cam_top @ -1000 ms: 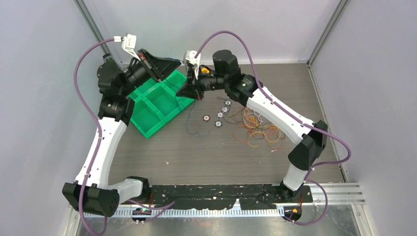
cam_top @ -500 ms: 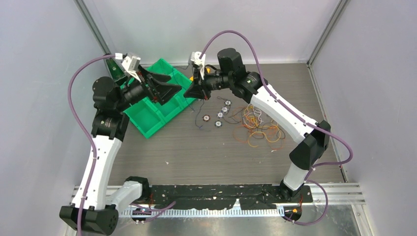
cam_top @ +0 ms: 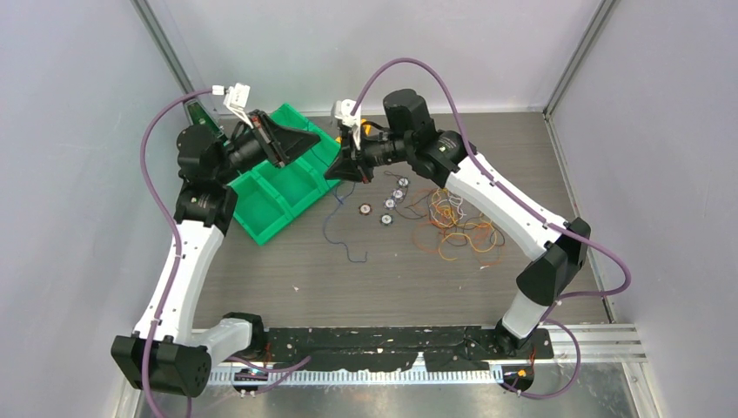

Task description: Untangle the cables

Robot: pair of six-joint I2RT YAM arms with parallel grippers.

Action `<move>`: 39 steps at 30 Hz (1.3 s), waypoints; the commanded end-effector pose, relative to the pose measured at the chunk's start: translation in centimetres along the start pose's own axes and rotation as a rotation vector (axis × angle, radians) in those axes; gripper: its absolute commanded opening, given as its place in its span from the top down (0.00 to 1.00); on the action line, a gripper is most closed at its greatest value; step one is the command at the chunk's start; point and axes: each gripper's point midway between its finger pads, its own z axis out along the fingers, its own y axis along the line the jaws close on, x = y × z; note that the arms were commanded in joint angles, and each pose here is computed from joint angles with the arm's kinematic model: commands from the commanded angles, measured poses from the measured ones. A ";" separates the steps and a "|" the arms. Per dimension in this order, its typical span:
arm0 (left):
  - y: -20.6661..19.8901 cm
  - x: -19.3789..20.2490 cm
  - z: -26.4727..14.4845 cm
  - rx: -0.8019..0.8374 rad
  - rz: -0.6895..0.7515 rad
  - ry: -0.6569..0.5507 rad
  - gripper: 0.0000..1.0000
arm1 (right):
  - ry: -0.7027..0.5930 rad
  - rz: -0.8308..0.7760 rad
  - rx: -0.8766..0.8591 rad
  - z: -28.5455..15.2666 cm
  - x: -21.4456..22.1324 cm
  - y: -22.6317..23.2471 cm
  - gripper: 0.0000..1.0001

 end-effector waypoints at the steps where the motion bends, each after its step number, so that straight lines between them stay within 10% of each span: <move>1: -2.7 -3.5 -0.1 0.092 0.081 -0.100 0.95 | -0.020 -0.064 -0.006 -0.8 -1.4 0.8 0.95; 4: -3.5 -5.3 -0.5 0.087 0.154 -0.145 1.00 | 0.014 -0.050 0.009 -0.6 -0.2 0.3 0.92; 9: -3.0 -9.5 -2.1 -0.035 0.343 -0.273 1.00 | 0.091 0.032 0.042 -0.9 3.0 -0.9 0.36; 17: -0.5 -13.5 -2.8 -0.199 0.561 -0.337 1.00 | 0.161 0.124 0.169 -3.6 6.5 -3.9 0.01; 39: 11.8 -25.0 -5.0 -0.433 0.693 -0.491 1.00 | 0.240 0.187 0.289 -8.1 9.3 -6.9 0.05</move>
